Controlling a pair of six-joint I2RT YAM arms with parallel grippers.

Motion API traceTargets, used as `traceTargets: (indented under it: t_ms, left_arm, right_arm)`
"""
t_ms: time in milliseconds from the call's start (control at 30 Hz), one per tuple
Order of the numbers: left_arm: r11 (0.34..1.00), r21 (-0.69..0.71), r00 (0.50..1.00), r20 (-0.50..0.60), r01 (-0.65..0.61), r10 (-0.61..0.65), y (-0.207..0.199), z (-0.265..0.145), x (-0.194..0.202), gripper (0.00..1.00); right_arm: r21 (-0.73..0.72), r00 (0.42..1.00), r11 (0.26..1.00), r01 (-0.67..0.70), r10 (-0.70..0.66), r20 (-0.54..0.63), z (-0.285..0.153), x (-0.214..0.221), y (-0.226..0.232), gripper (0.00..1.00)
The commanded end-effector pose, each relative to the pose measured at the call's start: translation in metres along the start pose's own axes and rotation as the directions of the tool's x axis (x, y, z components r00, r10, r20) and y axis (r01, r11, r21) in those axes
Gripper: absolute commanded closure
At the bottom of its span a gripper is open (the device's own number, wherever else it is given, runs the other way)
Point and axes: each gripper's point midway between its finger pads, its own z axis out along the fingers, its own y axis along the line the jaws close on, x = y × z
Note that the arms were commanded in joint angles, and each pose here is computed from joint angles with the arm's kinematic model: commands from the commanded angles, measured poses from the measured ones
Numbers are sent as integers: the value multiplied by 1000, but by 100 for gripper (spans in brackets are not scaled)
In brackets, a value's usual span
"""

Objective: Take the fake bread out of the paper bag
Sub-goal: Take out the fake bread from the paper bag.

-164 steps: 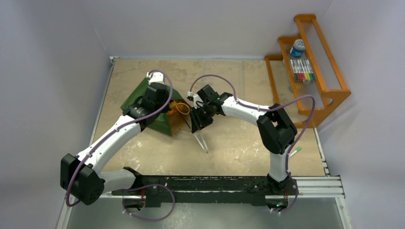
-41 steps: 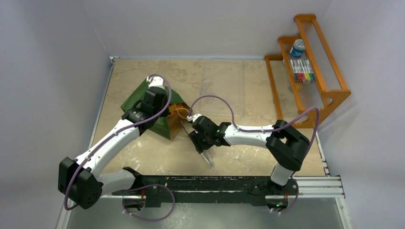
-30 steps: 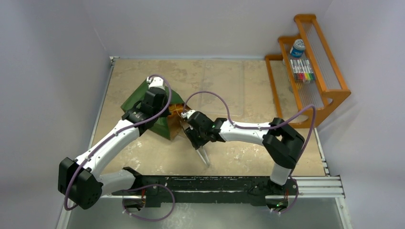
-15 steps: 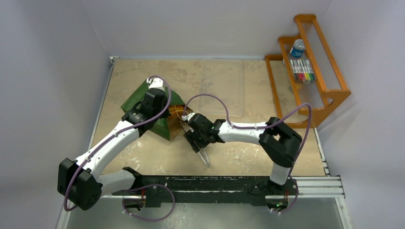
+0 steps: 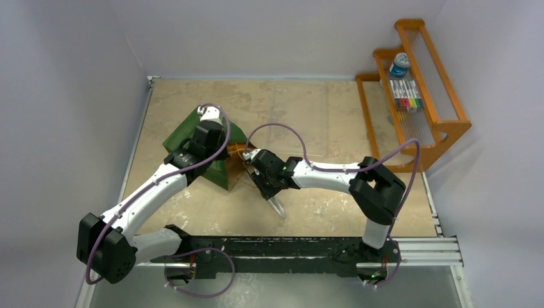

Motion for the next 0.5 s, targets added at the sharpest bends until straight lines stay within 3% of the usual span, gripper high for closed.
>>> traceTargets:
  t_ms: [0,467]
  left_arm:
    - [999,34,999,26,39,-40,-6,-4,-6,100]
    - [999,44,999,34,31,-33,-10,-8,-14,100]
  right_arm:
    - [-2,997,1000,11,-11,81,-21,-43,2,61]
    - [0,999,1000,-31,31,24,-13,-49,-17,56]
